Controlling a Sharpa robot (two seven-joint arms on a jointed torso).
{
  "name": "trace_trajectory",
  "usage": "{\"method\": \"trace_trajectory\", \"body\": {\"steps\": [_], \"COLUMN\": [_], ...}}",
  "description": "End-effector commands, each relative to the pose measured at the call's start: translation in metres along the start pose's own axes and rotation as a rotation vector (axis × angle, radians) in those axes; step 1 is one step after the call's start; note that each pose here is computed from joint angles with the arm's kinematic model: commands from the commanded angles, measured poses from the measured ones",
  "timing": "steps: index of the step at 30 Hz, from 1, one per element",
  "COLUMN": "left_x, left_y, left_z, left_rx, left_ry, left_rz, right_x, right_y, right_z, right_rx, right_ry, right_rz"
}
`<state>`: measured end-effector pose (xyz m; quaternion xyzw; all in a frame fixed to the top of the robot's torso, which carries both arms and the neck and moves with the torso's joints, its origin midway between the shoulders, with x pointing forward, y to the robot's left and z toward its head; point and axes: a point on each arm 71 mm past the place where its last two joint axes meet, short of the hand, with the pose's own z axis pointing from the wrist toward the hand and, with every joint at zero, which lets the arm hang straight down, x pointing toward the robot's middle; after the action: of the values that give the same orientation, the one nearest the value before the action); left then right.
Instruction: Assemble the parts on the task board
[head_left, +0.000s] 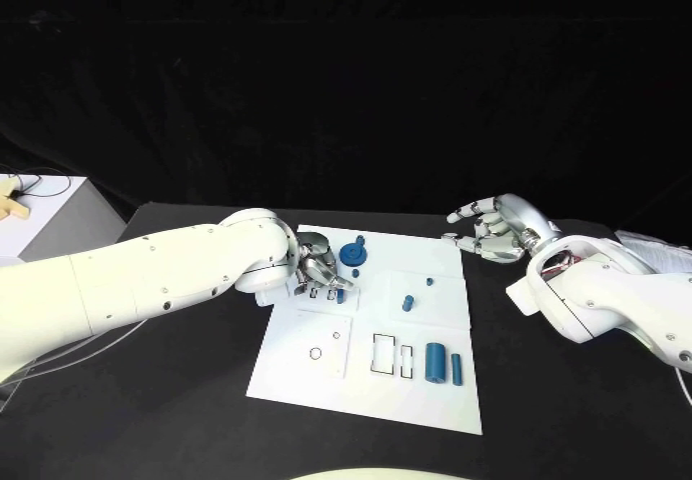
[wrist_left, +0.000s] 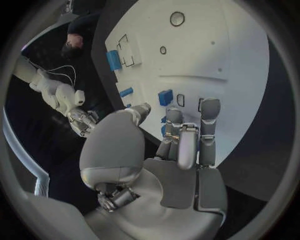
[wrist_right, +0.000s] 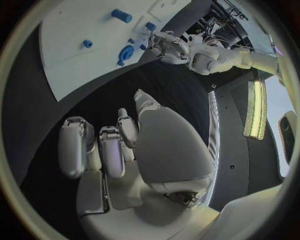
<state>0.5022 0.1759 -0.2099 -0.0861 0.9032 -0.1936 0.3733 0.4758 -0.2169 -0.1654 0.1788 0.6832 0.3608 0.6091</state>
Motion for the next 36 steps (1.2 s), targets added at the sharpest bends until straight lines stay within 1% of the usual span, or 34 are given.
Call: {"method": "trace_trajectory", "body": {"steps": [1,8,23,36], "left_x": [0.0037,0.0047,0.0066,0.007], "left_y": [-0.0017,-0.0022,-0.0028,-0.0046], "left_z": [0.0005,0.0007,0.0028,0.0047], "left_rx": [-0.005,-0.005,-0.007,-0.006], "left_ry": [0.049,0.061,0.082,0.085], "left_rz": [0.033,0.037,0.042,0.026], "right_x": [0.0013,0.0023,0.0039,0.0058], "right_y": [0.0022,0.0044,0.0053,0.0071], "right_z": [0.0001,0.0006,0.0011,0.0011], "right_rx": [-0.015,-0.035,-0.036,-0.037], "right_ry": [0.011,0.011,0.017,0.024], "right_rz": [-0.02,-0.047,-0.05,-0.048]}}
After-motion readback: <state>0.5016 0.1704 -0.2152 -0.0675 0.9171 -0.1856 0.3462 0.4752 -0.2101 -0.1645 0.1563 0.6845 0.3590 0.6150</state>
